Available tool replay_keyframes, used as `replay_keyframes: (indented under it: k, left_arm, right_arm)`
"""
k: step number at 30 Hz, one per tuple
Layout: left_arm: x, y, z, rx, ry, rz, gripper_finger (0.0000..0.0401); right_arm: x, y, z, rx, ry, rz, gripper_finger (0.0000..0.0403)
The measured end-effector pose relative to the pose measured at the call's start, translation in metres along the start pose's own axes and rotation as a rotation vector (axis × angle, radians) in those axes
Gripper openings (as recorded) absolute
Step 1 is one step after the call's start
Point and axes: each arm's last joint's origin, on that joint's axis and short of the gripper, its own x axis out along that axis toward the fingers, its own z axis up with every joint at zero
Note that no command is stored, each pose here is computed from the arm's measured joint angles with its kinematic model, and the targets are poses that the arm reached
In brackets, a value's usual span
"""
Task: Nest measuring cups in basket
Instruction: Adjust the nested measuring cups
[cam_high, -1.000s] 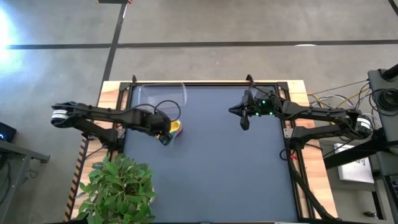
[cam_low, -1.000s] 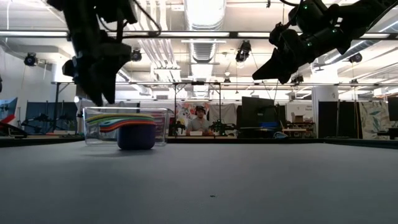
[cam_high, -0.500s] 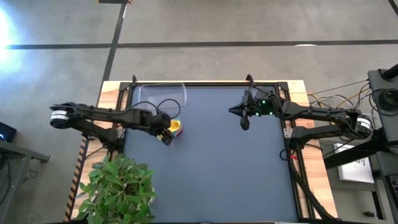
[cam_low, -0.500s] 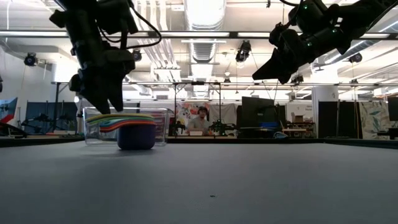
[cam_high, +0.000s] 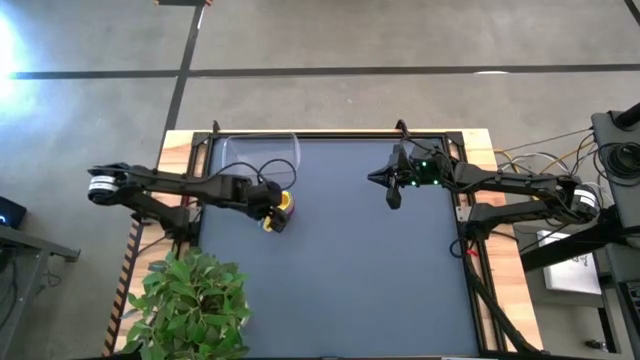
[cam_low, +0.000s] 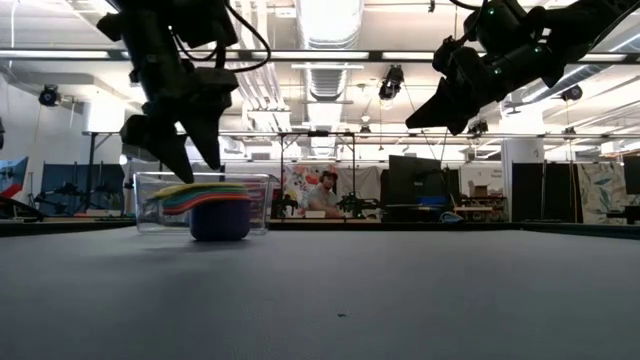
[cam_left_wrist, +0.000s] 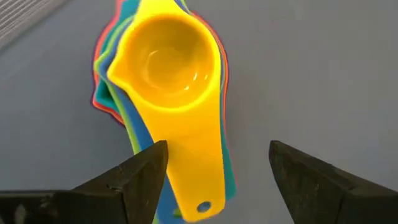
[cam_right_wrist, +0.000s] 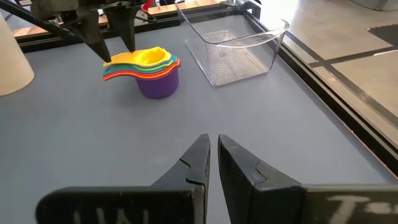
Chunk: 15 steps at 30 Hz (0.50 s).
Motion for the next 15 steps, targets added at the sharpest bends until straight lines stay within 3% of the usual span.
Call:
replay_keyframes:
  k: [5,15]
  left_arm:
    - [0.005,-0.005,0.003,0.022,0.057,0.069,0.0264]
    - [-0.015,-0.017,0.018,0.067,0.026,0.136,0.0264]
  right_arm:
    - [0.000,0.000,0.000,-0.002,0.002,0.001,0.0022]
    - [0.000,0.000,-0.003,-0.014,0.026,0.001,0.0022]
